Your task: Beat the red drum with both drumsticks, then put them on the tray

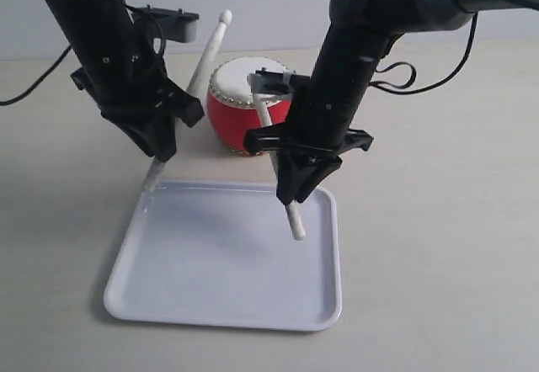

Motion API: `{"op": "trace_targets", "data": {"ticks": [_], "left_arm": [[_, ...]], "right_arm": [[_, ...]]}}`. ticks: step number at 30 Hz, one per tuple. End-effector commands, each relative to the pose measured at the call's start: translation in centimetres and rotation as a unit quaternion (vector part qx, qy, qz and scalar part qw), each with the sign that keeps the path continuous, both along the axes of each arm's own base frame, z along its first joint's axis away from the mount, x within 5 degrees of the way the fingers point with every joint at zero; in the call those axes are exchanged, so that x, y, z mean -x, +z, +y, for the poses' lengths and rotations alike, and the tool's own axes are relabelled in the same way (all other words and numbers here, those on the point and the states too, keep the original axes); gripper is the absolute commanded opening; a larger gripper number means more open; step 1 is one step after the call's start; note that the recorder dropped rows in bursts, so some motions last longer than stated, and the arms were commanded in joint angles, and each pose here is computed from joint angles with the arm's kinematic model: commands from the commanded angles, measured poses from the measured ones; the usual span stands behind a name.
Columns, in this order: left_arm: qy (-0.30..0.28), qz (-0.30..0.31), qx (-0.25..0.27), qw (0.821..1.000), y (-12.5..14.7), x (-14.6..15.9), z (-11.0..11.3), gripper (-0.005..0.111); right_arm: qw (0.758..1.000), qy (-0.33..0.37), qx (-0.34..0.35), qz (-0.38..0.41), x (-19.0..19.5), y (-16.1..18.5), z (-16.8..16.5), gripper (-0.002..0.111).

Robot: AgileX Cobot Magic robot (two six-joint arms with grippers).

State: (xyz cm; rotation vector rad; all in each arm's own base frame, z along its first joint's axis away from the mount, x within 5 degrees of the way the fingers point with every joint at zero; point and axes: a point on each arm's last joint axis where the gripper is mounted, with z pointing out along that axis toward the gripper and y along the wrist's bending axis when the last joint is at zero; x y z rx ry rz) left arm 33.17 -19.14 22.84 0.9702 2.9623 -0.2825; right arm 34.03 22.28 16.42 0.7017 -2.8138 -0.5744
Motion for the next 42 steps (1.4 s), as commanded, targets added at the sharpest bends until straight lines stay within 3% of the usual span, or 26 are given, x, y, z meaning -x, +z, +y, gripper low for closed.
{"op": "trace_targets", "data": {"ticks": [1, 5, 9, 12, 20, 26, 29, 33, 37, 42], "left_arm": [[0.002, 0.066, -0.012, 0.998, -5.0, -0.9, -0.7, 0.0], [0.013, 0.113, -0.01, 0.993, -8.2, -1.0, -1.2, 0.0], [0.015, 0.108, -0.003, 0.994, -7.5, -1.0, -1.3, 0.0], [0.013, 0.084, 0.007, 0.996, -5.5, -0.8, -1.1, 0.0], [0.025, 0.005, 0.049, 0.998, 1.8, 0.7, -0.4, 0.0], [0.022, -0.049, 0.079, 0.995, 6.3, 2.2, 0.4, 0.0], [0.021, -0.066, 0.084, 0.994, 7.6, 2.8, 0.8, 0.0], [0.019, -0.075, 0.087, 0.993, 8.2, 3.1, 1.0, 0.0], [0.015, -0.075, 0.088, 0.993, 8.2, 3.2, 1.0, 0.0], [0.015, -0.075, 0.092, 0.993, 8.7, 4.4, 1.6, 0.0]], "right_arm": [[0.996, 0.005, -0.03, -0.081, 1.1, 6.9, -0.8, 0.0], [0.987, 0.011, -0.056, -0.151, 2.9, 12.5, -1.9, 0.0], [0.98, 0.027, -0.024, -0.194, 3.2, 13.8, -3.0, 0.0], [0.987, 0.025, -0.004, -0.162, 2.1, 11.1, -2.4, 0.0], [1.0, 0.005, 0.014, 0.009, -0.1, -1.1, 0.0, 0.0], [0.998, -0.011, 0.033, 0.044, -0.4, -3.9, -0.3, 0.0], [0.999, -0.017, 0.023, 0.023, -0.4, -1.9, -0.4, 0.0], [0.999, -0.01, -0.01, -0.037, 0.2, 3.4, -0.7, 0.0], [0.992, 0.026, -0.043, -0.112, 1.3, 8.6, -1.4, 0.0], [0.98, 0.077, -0.055, -0.174, 2.4, 11.8, -2.2, 0.0]]}}
